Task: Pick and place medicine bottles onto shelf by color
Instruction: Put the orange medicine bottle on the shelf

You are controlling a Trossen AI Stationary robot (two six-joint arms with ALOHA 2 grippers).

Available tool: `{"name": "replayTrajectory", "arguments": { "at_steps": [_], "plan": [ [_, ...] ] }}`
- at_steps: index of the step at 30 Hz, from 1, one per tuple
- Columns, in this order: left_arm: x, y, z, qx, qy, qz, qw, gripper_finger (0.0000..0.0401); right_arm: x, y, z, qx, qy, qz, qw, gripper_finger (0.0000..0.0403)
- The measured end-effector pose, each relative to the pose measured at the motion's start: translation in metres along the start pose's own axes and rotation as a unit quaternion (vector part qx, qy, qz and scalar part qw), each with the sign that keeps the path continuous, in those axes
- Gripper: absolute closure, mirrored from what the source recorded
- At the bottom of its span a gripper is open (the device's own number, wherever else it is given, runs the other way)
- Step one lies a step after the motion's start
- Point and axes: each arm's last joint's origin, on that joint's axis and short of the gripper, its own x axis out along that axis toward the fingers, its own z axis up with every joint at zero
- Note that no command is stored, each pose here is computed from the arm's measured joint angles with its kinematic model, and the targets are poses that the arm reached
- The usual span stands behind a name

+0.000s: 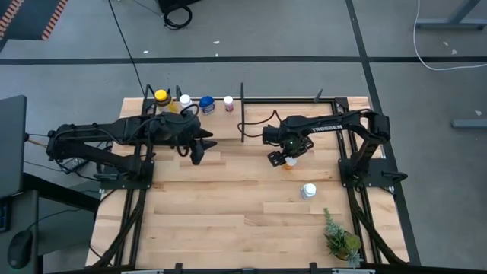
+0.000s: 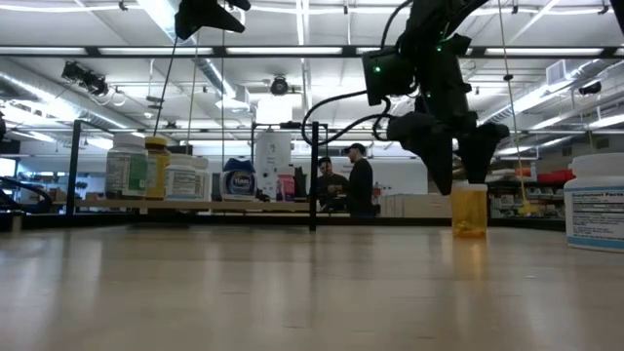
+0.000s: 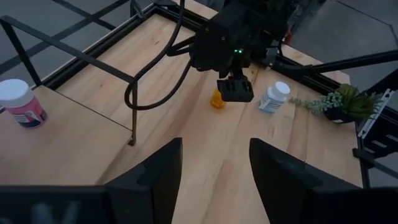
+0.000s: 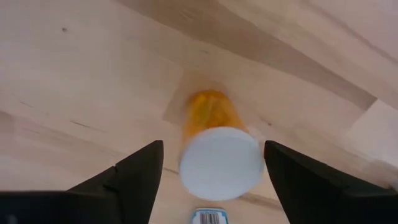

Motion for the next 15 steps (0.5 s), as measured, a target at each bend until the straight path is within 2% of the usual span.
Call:
{"name": "replayTrajectory", "arguments": {
  "at_steps": [5,15],
  "plan": [
    [0.0,0.0,0.0,0.0,-0.004,0.008,1.0,0.0211,0.007,-0.005,0.0,-0.011,0.021,0.0,1.0,0.0134],
    [0.0,0.001,0.001,-0.003,-0.01,0.022,1.0,0.0211,0.011,-0.006,-0.001,-0.025,0.042,0.017,0.999,0.0137]
  ]
}}
